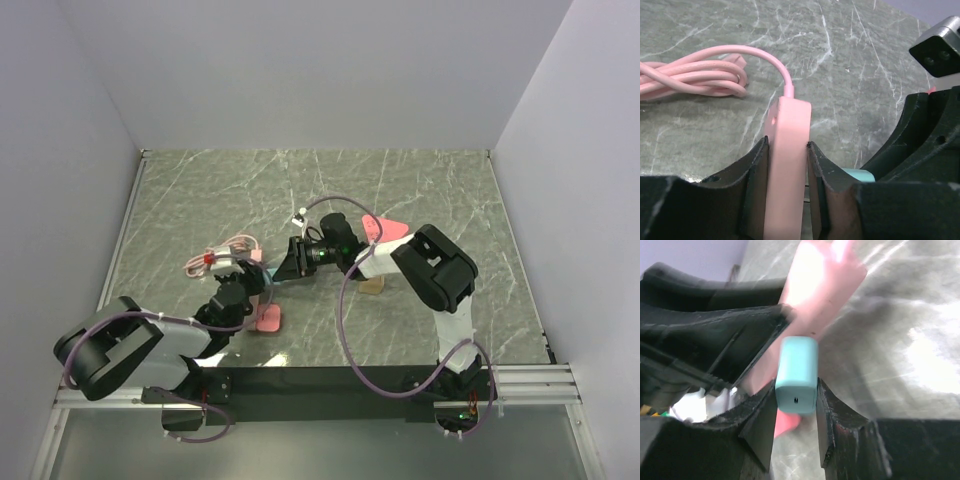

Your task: Insert the plug

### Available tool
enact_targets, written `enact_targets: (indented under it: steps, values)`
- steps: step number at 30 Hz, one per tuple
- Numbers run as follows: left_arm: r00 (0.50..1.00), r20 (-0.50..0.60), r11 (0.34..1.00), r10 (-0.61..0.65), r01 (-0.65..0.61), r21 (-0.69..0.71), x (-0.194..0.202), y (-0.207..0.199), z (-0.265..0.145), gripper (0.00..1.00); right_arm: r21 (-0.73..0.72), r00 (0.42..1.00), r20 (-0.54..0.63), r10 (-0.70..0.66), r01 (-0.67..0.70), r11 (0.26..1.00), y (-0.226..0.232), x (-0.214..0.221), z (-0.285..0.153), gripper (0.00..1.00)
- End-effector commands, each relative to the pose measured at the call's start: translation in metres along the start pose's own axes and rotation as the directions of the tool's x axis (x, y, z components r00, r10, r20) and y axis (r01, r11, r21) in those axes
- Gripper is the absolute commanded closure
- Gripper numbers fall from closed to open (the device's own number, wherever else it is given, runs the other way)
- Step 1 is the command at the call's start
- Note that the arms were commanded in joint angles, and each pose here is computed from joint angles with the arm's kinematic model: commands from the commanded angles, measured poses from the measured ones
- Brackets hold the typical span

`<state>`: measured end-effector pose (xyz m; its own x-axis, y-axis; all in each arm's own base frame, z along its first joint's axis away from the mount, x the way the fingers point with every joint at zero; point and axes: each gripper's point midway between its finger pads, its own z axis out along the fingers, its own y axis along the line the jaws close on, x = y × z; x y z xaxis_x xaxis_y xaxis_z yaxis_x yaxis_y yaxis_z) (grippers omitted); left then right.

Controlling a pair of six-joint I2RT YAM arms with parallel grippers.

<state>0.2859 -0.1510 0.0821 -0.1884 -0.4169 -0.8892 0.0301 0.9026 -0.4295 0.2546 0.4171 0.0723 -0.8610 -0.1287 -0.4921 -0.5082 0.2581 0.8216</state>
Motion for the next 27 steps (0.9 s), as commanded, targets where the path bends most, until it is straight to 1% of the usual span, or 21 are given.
enact_targets:
  steps: [1, 5, 7, 10, 11, 12, 13, 14, 15, 17, 18, 19, 20, 21, 22, 23, 24, 25, 26, 27]
  values:
    - [0.911, -0.108, 0.655, -0.398, 0.364, 0.662, -0.072, -0.178, -0.065, 0.99, -0.028, 0.983, 0.136, -0.120, 0.125, 0.992, 0.021, -0.026, 0.026, 1.00]
    - [0.909, -0.110, 0.642, -0.402, 0.365, 0.674, -0.070, -0.180, -0.068, 0.99, -0.026, 0.981, 0.150, -0.123, 0.128, 0.991, 0.023, -0.027, 0.023, 1.00]
    - [0.910, -0.101, 0.654, -0.402, 0.363, 0.664, -0.069, -0.177, -0.066, 0.99, -0.012, 0.981, 0.149, -0.124, 0.128, 0.992, 0.021, -0.025, 0.020, 1.00]
    - [0.928, -0.068, 0.682, -0.367, 0.318, 0.658, -0.073, -0.175, -0.065, 0.99, 0.006, 0.978, 0.161, -0.130, 0.131, 0.991, 0.018, -0.025, 0.012, 1.00]
    - [0.937, -0.055, 0.699, -0.346, 0.296, 0.651, -0.074, -0.175, -0.063, 0.99, 0.009, 0.977, 0.167, -0.130, 0.130, 0.991, 0.018, -0.026, 0.009, 1.00]
    - [0.959, -0.026, 0.738, -0.283, 0.235, 0.632, -0.075, -0.173, -0.061, 0.99, 0.004, 0.974, 0.178, -0.137, 0.139, 0.990, 0.022, -0.029, 0.004, 1.00]
    - [0.965, -0.006, 0.756, -0.261, 0.208, 0.620, -0.078, -0.169, -0.060, 0.99, 0.006, 0.972, 0.187, -0.141, 0.143, 0.990, 0.024, -0.031, -0.001, 1.00]
    - [0.968, 0.028, 0.790, -0.249, 0.186, 0.585, -0.082, -0.160, -0.057, 0.99, 0.028, 0.972, 0.193, -0.136, 0.133, 0.991, 0.018, -0.029, -0.008, 1.00]
    - [0.975, 0.062, 0.815, -0.212, 0.142, 0.562, -0.088, -0.149, -0.061, 0.99, 0.041, 0.962, 0.213, -0.168, 0.163, 0.986, 0.023, -0.036, -0.016, 1.00]
    - [0.985, 0.079, 0.860, -0.152, 0.092, 0.502, -0.089, -0.135, -0.060, 0.99, 0.108, 0.961, 0.220, -0.169, 0.149, 0.983, 0.011, -0.036, -0.028, 1.00]
    - [0.982, 0.123, 0.878, -0.143, 0.069, 0.473, -0.109, -0.132, -0.061, 0.97, 0.118, 0.953, 0.237, -0.189, 0.165, 0.979, 0.015, -0.041, -0.035, 1.00]
    - [0.998, 0.052, 0.918, -0.026, 0.004, 0.395, -0.084, -0.116, -0.054, 0.77, 0.131, 0.955, 0.235, -0.181, 0.153, 0.979, 0.011, -0.038, -0.040, 1.00]
    - [0.999, 0.037, 0.933, 0.005, -0.018, 0.360, -0.081, -0.109, -0.053, 0.63, 0.134, 0.951, 0.246, -0.186, 0.157, 0.978, 0.013, -0.041, -0.044, 1.00]
    - [1.000, 0.029, 0.957, 0.005, -0.014, 0.291, -0.085, -0.100, -0.049, 0.49, 0.145, 0.948, 0.256, -0.189, 0.155, 0.977, 0.011, -0.045, -0.050, 1.00]
    - [0.997, -0.040, 0.972, 0.071, -0.060, 0.226, -0.066, -0.083, -0.048, 0.36, 0.154, 0.950, 0.254, -0.182, 0.146, 0.977, 0.007, -0.043, -0.054, 1.00]
    - [0.993, -0.073, 0.980, 0.094, -0.079, 0.182, -0.058, -0.073, -0.047, 0.31, 0.162, 0.948, 0.261, -0.184, 0.145, 0.976, 0.006, -0.044, -0.058, 1.00]
    - [0.992, -0.102, 0.988, 0.076, -0.061, 0.142, -0.054, -0.069, -0.046, 0.26, 0.165, 0.942, 0.273, -0.196, 0.155, 0.974, 0.008, -0.048, -0.063, 1.00]
    - [0.989, -0.122, 0.992, 0.087, -0.075, 0.101, -0.049, -0.060, -0.046, 0.22, 0.171, 0.941, 0.275, -0.197, 0.153, 0.973, 0.007, -0.047, -0.066, 1.00]
    - [0.976, -0.176, 0.992, 0.125, -0.117, 0.054, -0.035, -0.046, -0.048, 0.21, 0.167, 0.936, 0.286, -0.207, 0.164, 0.972, 0.013, -0.050, -0.071, 1.00]
    - [0.974, -0.199, 0.994, 0.107, -0.106, 0.020, -0.030, -0.042, -0.047, 0.20, 0.168, 0.934, 0.288, -0.213, 0.169, 0.971, 0.014, -0.050, -0.073, 1.00]
